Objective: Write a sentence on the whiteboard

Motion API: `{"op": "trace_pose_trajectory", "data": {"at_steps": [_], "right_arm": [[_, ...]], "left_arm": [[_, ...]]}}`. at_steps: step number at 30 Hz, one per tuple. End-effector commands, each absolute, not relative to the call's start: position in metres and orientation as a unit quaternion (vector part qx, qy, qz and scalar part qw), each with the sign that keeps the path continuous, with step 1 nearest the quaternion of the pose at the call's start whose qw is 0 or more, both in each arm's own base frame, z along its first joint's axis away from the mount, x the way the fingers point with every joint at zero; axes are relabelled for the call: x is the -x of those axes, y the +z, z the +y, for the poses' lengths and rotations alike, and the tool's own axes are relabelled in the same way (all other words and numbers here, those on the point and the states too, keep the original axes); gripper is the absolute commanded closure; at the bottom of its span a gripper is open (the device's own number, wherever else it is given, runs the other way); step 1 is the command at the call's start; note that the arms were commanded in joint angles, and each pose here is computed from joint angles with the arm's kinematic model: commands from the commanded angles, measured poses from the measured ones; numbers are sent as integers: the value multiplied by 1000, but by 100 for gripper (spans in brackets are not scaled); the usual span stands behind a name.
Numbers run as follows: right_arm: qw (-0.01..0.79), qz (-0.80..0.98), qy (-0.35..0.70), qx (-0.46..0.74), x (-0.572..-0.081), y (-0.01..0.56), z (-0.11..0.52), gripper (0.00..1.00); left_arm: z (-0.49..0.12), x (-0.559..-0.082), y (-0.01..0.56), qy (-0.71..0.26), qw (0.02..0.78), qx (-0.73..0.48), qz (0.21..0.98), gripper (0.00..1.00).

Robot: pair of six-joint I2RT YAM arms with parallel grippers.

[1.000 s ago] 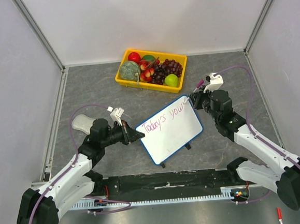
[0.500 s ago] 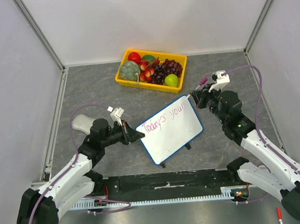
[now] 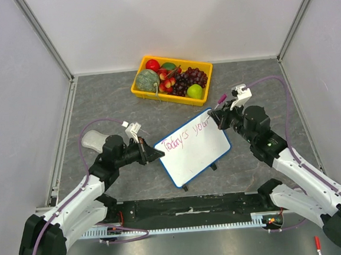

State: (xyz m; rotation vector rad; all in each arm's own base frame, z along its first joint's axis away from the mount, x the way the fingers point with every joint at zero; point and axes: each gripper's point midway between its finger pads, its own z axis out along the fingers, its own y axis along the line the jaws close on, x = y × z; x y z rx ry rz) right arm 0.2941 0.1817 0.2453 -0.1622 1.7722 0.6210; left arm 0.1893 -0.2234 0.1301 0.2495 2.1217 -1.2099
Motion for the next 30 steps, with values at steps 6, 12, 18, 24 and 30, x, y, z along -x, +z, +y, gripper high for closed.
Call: {"op": "trace_pose_trajectory", "data": {"at_steps": [6, 12, 18, 24, 30], "right_arm": [[588, 743, 292, 127, -271, 245, 212, 100], [589, 739, 294, 144, -264, 240, 214, 100], [579, 731, 317, 172, -251, 236, 226, 100], [568, 720, 345, 200, -231, 229, 246, 100], [576, 693, 370, 225, -215, 236, 258, 100]], "left_arm": [[-196, -180, 74, -366, 307, -108, 872, 98], [-196, -180, 73, -365, 307, -108, 872, 98], [-196, -180, 72, -363, 306, -108, 873, 98], [-196, -180, 70, -362, 303, -110, 875, 98], [-196, -180, 69, -360, 299, -111, 877, 98]]}}
